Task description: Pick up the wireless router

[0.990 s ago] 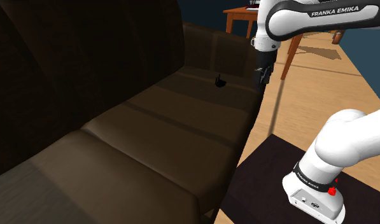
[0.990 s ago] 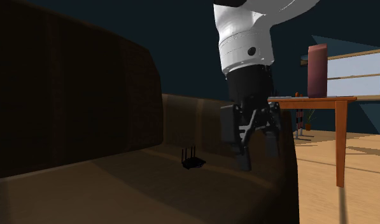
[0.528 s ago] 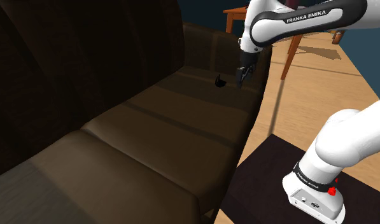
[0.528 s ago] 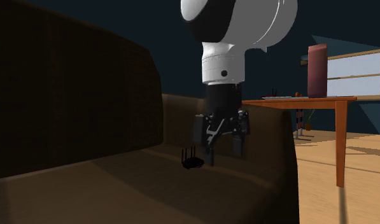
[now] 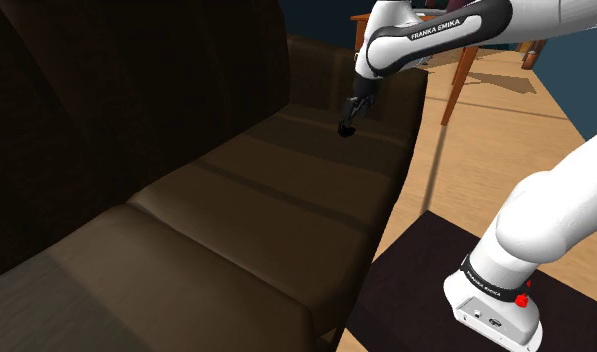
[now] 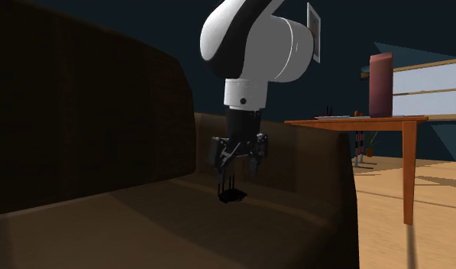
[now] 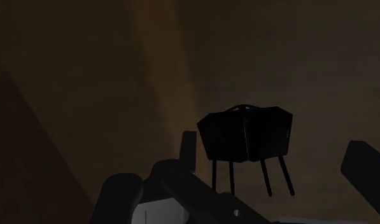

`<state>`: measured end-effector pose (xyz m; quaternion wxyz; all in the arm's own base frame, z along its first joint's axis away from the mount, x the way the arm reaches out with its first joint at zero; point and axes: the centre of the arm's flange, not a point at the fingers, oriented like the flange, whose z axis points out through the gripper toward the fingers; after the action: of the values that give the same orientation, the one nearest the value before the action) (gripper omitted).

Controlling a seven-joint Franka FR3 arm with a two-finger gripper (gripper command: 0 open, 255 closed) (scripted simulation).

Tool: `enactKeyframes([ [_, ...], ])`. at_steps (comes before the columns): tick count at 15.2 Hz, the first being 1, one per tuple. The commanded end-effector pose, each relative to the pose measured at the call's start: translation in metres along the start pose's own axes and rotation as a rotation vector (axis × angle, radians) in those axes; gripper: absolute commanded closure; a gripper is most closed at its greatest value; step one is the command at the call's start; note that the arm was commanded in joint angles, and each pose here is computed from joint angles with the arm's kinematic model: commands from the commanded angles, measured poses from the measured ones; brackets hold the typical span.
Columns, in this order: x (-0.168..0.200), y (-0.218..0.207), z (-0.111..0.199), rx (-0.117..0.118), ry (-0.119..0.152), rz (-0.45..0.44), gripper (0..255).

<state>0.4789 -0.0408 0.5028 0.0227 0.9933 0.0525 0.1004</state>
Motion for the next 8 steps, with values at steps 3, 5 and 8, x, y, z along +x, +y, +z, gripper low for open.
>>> enactKeyframes([
  [3,0.03,0.005,0.007,0.0,0.074,0.005,0],
  [5,0.028,0.005,0.017,0.0,0.074,0.005,0],
  [8,0.025,0.004,0.032,0.0,0.074,0.005,0],
])
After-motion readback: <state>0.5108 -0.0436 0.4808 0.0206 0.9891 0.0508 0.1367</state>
